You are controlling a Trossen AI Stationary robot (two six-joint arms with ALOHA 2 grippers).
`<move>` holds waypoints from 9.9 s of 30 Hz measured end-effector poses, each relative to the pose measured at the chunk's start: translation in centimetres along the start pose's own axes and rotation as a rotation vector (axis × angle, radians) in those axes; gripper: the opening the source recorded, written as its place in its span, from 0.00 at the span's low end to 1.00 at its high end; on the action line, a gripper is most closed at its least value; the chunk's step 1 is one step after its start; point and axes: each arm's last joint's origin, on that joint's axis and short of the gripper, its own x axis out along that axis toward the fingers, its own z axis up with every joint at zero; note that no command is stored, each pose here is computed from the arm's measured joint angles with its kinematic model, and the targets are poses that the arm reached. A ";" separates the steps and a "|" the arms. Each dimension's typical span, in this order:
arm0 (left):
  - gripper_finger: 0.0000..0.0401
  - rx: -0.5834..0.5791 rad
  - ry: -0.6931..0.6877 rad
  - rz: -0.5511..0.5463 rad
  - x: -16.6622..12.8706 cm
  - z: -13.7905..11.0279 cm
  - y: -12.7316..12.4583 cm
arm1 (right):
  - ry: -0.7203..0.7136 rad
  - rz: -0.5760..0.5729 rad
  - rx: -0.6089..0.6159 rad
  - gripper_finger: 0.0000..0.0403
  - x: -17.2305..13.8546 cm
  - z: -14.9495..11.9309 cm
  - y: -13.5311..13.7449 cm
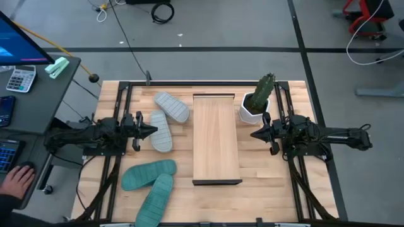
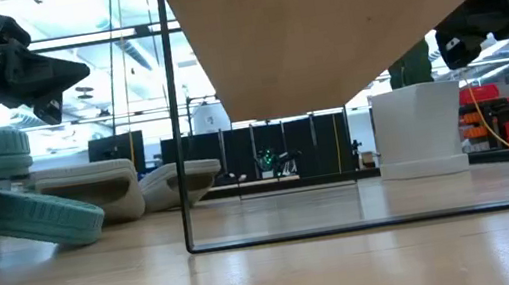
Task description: Pick and place slides into the shelf
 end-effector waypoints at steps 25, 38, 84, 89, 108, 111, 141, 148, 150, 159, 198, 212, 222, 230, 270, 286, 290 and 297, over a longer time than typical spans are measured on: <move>0.07 0.000 0.000 0.000 0.0 0.0 0.0 | 0.000 0.000 0.000 0.04 0.0 0.0 0.0; 0.08 0.000 0.000 0.000 0.0 0.0 0.0 | 0.000 0.000 0.000 0.04 0.0 0.0 0.0; 0.06 0.000 0.000 0.000 0.0 0.0 0.0 | 0.000 0.000 0.000 0.04 0.0 0.0 0.0; 0.07 0.000 0.000 0.000 0.0 0.0 0.0 | 0.000 0.000 0.000 0.04 0.0 0.0 0.0; 0.07 0.000 0.000 0.000 0.0 0.0 0.0 | 0.000 0.000 0.000 0.04 0.0 0.0 0.0; 0.08 0.000 0.000 0.000 0.0 0.0 0.0 | 0.001 0.000 0.000 0.04 0.0 0.0 0.0; 0.07 0.041 -0.006 0.030 0.0 0.0 0.1 | 0.000 0.000 -0.046 0.04 0.0 0.0 0.0; 0.06 0.141 -0.007 0.030 0.0 0.0 0.1 | -0.011 -0.084 -0.014 0.04 0.0 0.0 -0.2; 0.07 0.129 -0.009 0.030 0.0 0.1 0.1 | -0.023 -0.120 0.107 0.04 0.0 0.0 -0.4; 0.07 -0.127 -0.049 0.017 0.0 0.4 0.0 | -0.097 -0.187 0.670 0.04 -0.1 0.1 -0.6; 0.11 -0.731 -0.132 0.122 0.0 0.5 0.4 | -0.149 -0.167 0.352 0.04 0.6 9.5 0.6; 0.27 -0.636 -0.302 0.179 -0.3 1.8 0.5 | 0.005 -0.161 0.248 0.04 6.4 17.6 0.5; 0.26 -0.292 -0.292 0.213 0.1 6.7 -0.6 | 0.060 -0.209 0.194 0.04 8.5 20.8 -0.7; 0.28 -0.093 -0.186 0.233 3.9 11.8 -2.1 | 0.018 -0.184 0.129 0.04 9.0 23.3 -0.7; 0.44 -0.365 0.797 0.060 6.6 12.6 -7.3 | 0.120 -0.179 0.079 0.04 12.3 21.9 -1.8; 0.55 -0.546 1.205 0.028 9.2 7.4 -11.1 | 0.137 -0.139 0.077 0.04 12.6 21.7 -1.8; 0.59 -0.580 1.327 0.060 10.1 5.5 -11.4 | 0.139 -0.118 0.078 0.02 12.6 21.7 -1.7; 0.61 -0.511 1.405 0.135 11.5 2.9 -11.5 | 0.143 -0.117 0.078 0.02 12.6 21.6 -1.7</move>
